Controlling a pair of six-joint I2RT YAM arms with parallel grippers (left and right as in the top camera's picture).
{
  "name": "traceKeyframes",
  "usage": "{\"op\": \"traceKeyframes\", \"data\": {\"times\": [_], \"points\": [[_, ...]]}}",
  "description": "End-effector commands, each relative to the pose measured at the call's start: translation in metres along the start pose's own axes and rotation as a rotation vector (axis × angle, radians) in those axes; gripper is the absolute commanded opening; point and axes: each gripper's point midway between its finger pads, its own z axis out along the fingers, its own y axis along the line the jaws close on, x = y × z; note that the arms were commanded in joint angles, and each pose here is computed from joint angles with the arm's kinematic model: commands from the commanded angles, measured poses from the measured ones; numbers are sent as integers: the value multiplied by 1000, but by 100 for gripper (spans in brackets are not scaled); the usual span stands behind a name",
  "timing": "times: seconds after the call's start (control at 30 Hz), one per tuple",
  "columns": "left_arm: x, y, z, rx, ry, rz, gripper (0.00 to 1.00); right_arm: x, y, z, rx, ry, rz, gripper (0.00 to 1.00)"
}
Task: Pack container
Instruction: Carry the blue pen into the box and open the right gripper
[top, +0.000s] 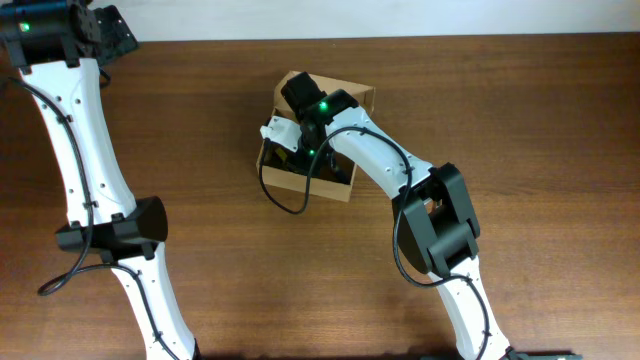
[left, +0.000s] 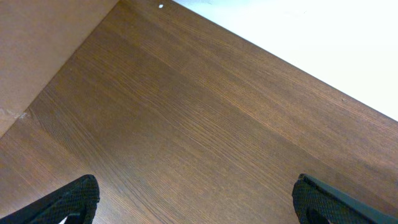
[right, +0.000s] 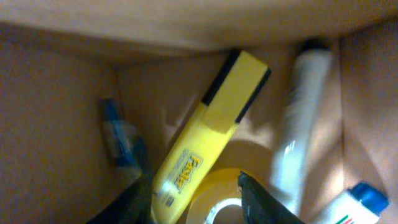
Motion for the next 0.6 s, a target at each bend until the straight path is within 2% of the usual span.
{"op": "traceKeyframes", "data": {"times": [0.0, 0.17, 0.33, 0.4, 0.47, 0.57], "points": [[3, -1, 10, -7, 18, 13, 100, -19, -3, -45, 34, -68, 104, 48], [3, -1, 10, -7, 18, 13, 100, -31, -13, -117, 163, -94, 147, 47], [3, -1, 10, -7, 18, 13, 100, -32, -33, -229, 442, -154, 242, 47], [3, -1, 10, -7, 18, 13, 100, -30, -37, -282, 521, -257, 315, 48], [3, -1, 10, -7, 18, 13, 100, -15, -43, -319, 562, -310, 369, 48], [3, -1, 10, -7, 18, 12, 100, 29, -64, -358, 610, -351, 561, 46]]}}
